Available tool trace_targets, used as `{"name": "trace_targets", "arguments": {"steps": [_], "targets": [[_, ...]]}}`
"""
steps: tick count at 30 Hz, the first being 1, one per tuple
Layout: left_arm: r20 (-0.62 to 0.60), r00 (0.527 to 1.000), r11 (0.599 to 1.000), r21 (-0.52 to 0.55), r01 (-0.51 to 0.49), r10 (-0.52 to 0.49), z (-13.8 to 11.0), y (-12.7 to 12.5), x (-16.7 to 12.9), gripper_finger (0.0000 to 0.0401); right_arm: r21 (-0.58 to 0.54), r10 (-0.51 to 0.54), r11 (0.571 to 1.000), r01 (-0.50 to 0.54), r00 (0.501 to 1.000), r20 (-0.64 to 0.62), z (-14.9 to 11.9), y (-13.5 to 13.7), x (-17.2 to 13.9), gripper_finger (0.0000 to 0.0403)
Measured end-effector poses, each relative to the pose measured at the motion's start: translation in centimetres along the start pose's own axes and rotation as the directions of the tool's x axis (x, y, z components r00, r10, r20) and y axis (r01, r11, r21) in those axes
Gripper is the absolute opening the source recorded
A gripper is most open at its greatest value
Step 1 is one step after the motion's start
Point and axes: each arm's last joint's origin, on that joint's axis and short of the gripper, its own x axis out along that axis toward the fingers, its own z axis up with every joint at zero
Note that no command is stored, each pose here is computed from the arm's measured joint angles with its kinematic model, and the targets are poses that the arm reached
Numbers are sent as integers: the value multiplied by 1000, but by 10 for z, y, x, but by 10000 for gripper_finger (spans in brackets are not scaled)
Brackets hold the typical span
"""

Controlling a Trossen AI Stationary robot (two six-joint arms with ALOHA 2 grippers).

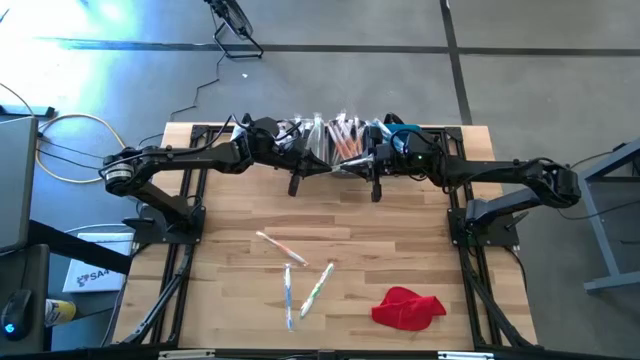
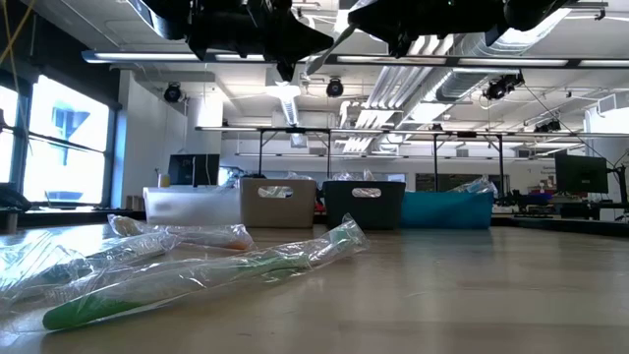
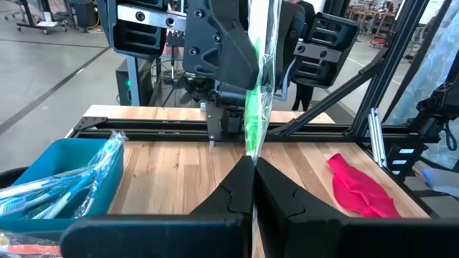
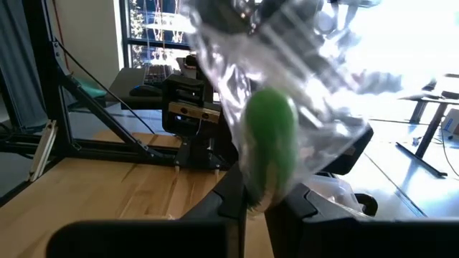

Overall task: Pick & Place Toothbrushes
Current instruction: Put the green toothbrush into the gray bin

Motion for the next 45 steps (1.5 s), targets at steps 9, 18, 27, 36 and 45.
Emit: {"name": "trace_targets", "arguments": {"steps": [9,18,27,36,45], "targets": [[-1,1000,1000,-1,-25,25,0,1,0,27,0,-1,1000,1,1000,-2,0,0,0,26],[-2,997,997,-1,-74,74,0,2,0,105,3,1,1000,-1,1000,-8,-1,0,0,25],[-27,997,996,-37,-77,76,-3,2,0,112,6,-5,1000,5,1000,-18,-2,-1,0,25],[-8,1000,999,44,-27,28,-2,2,-6,112,44,-24,999,25,999,-40,-4,-1,0,25],[60,994,993,58,-98,95,-12,-7,-57,112,105,-64,992,71,996,-70,-7,-13,-4,25]]}}
